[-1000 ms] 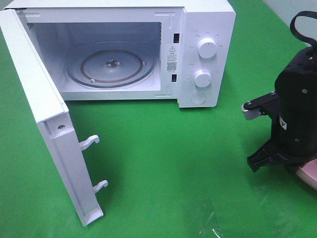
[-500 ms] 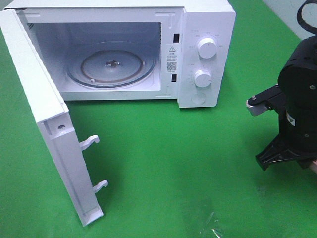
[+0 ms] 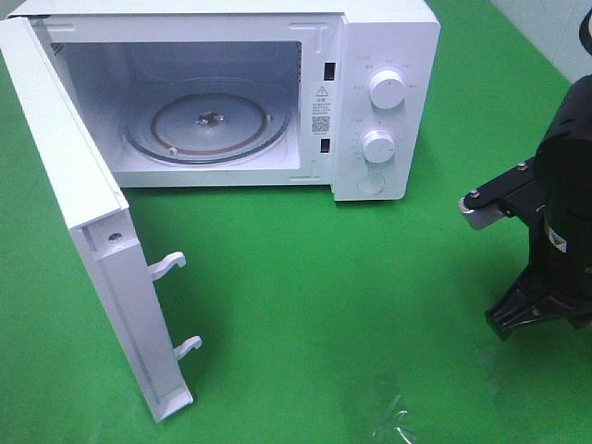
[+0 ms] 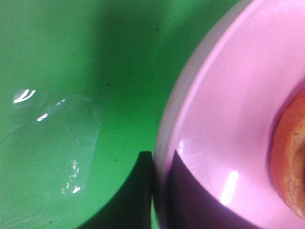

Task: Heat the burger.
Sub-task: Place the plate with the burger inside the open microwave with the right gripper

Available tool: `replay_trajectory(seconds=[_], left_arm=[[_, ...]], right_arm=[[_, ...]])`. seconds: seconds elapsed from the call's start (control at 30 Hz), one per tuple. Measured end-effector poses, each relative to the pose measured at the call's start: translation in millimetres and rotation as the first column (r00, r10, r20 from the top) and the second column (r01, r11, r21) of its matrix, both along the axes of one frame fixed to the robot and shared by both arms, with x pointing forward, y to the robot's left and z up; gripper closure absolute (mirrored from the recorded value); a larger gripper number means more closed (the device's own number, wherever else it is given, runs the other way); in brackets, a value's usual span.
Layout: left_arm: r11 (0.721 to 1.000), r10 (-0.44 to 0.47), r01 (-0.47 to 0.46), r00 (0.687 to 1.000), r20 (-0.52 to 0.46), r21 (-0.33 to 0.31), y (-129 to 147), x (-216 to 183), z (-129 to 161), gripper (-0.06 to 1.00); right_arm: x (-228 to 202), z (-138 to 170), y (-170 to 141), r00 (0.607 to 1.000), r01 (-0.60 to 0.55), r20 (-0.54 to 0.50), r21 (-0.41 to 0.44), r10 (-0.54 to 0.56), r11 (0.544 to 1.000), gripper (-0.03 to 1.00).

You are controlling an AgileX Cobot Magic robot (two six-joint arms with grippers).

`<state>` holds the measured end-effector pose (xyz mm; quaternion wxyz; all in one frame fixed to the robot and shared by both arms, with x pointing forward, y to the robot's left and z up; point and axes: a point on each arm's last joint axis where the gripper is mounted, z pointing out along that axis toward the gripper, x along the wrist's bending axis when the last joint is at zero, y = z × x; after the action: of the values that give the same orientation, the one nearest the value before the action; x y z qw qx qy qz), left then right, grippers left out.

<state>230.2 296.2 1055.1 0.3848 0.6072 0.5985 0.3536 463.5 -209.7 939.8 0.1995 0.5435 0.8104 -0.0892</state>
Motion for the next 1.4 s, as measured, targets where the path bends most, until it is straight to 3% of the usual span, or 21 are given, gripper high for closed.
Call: replay_trajectory(seconds=[0.53, 1.4], left_arm=[[1.000, 0.000, 0.000, 1.000, 0.000, 0.000, 0.0, 0.0, 0.0, -0.03], [1.000, 0.000, 0.000, 1.000, 0.000, 0.000, 0.0, 0.0, 0.0, -0.03]], right_arm=[[-39.5, -3.7, 38.4, 0.984, -0.171, -0.039, 0.002, 0.171, 0.985, 0.94], [-136.1, 4.2, 65.7, 0.938, -0.342, -0.056, 0.009, 0.342, 0.940, 0.93]])
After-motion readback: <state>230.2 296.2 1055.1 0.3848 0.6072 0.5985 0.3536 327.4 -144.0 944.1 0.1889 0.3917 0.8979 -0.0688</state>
